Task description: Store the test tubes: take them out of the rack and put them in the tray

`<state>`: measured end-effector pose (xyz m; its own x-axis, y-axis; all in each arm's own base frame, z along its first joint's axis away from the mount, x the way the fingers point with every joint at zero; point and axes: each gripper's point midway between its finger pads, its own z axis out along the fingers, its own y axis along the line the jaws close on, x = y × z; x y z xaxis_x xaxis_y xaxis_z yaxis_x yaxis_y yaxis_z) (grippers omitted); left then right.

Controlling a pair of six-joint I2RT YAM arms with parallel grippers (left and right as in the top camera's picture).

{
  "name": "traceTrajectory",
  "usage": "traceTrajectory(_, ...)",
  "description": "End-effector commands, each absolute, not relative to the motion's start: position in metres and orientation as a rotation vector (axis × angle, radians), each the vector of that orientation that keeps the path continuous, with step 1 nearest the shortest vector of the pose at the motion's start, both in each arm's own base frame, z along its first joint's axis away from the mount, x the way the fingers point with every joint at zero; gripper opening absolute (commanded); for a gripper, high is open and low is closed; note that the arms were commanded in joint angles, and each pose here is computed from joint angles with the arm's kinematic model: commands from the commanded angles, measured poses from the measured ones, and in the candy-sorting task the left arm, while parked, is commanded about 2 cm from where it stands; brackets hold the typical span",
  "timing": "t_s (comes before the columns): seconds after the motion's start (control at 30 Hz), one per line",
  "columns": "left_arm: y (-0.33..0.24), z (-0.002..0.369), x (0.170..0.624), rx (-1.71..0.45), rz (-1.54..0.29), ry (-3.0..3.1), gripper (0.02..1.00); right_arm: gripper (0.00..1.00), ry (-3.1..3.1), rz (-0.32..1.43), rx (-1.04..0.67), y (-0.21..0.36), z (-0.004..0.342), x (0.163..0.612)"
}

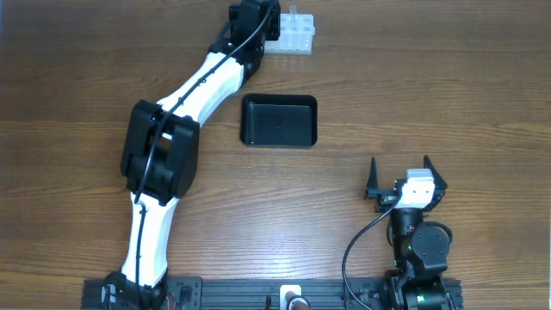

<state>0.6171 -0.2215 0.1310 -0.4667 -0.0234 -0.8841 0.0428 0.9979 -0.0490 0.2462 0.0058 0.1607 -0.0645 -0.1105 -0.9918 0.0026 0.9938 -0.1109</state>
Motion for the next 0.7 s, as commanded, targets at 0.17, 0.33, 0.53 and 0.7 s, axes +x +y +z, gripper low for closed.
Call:
traceTrajectory(0.17, -0.227, 0.13, 0.627, 0.049, -0.079, 2.02, 0.606, 0.991, 1.634, -0.087, -0.082, 0.006, 0.159, 0.246)
traceTrajectory(0.33, -0.228, 0.127, 0.63, 0.046, -0.084, 2.009, 0.577, 0.991, 1.634, -0.087, -0.082, 0.006, 0.159, 0.246)
traceTrajectory(0.53, -0.23, 0.118, 0.633, 0.047, -0.083, 2.013, 0.527, 0.991, 1.634, -0.087, -0.082, 0.006, 0.159, 0.246)
traceTrajectory(0.7, -0.233, 0.115, 0.639, 0.045, -0.086, 2.006, 0.483, 0.991, 1.633, -0.087, -0.082, 0.006, 0.159, 0.246)
